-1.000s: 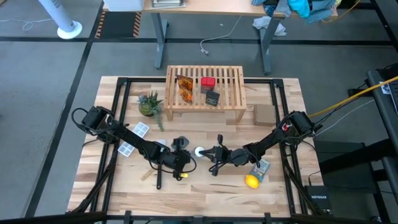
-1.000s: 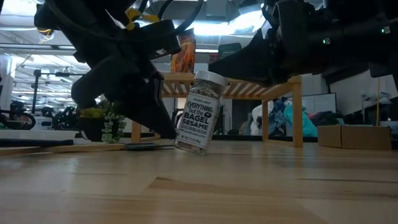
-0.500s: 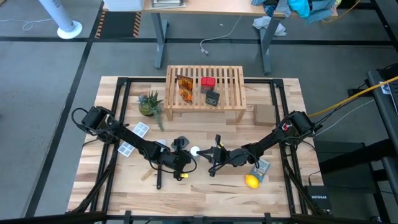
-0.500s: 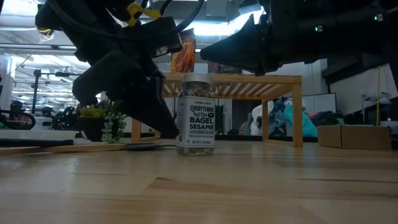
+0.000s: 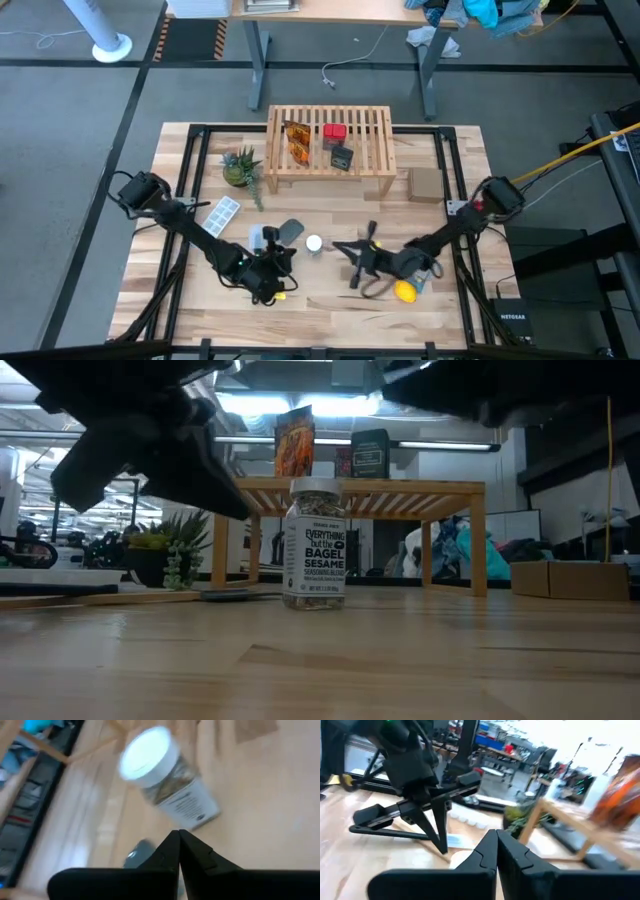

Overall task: Shelf spices
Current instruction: Put the white seasoning bottle on the shelf

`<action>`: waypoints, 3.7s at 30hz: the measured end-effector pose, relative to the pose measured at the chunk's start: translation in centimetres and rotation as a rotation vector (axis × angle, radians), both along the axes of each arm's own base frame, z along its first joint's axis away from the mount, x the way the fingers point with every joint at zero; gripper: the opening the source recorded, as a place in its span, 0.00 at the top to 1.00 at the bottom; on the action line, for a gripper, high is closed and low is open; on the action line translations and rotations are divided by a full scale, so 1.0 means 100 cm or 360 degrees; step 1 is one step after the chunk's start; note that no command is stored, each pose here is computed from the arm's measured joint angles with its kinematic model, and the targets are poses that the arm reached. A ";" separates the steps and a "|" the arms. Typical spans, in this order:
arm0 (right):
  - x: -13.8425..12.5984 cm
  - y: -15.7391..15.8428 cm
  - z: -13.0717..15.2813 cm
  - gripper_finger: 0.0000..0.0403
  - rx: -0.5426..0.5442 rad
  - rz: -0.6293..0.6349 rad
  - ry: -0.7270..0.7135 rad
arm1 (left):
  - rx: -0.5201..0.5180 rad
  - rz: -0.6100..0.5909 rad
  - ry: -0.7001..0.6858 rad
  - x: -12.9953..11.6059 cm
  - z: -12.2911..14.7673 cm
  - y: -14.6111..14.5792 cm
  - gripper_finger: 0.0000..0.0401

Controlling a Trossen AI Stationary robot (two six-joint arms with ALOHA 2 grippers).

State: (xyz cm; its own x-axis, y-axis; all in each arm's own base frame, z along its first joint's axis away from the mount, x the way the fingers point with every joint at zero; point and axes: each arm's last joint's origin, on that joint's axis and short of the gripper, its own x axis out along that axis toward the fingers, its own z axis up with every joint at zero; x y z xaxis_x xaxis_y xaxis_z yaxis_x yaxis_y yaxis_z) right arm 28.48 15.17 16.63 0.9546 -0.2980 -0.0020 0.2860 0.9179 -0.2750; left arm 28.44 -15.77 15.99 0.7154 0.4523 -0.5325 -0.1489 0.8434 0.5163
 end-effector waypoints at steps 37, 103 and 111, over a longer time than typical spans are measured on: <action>-0.088 0.061 0.054 0.98 -0.0352 -0.0283 0.0086 | -0.0927 -0.0289 0.0092 0.026 -0.063 -0.032 0.51; -0.087 0.062 0.047 0.98 -0.0441 -0.0273 0.0150 | -0.0082 0.0438 -0.0397 0.015 -0.072 0.028 0.51; -0.102 0.051 0.034 0.98 -0.0458 -0.0337 0.0183 | -0.0120 0.0512 -0.0442 -0.001 -0.068 0.045 0.51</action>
State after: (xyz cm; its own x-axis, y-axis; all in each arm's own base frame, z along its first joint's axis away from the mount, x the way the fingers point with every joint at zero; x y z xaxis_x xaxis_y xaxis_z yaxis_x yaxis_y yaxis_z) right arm 18.29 20.28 20.07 0.8701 -0.4929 0.0068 0.4134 0.7222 -0.5546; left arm 28.31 -11.28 9.15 0.6650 0.6431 -0.3798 -0.5351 0.7650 0.3583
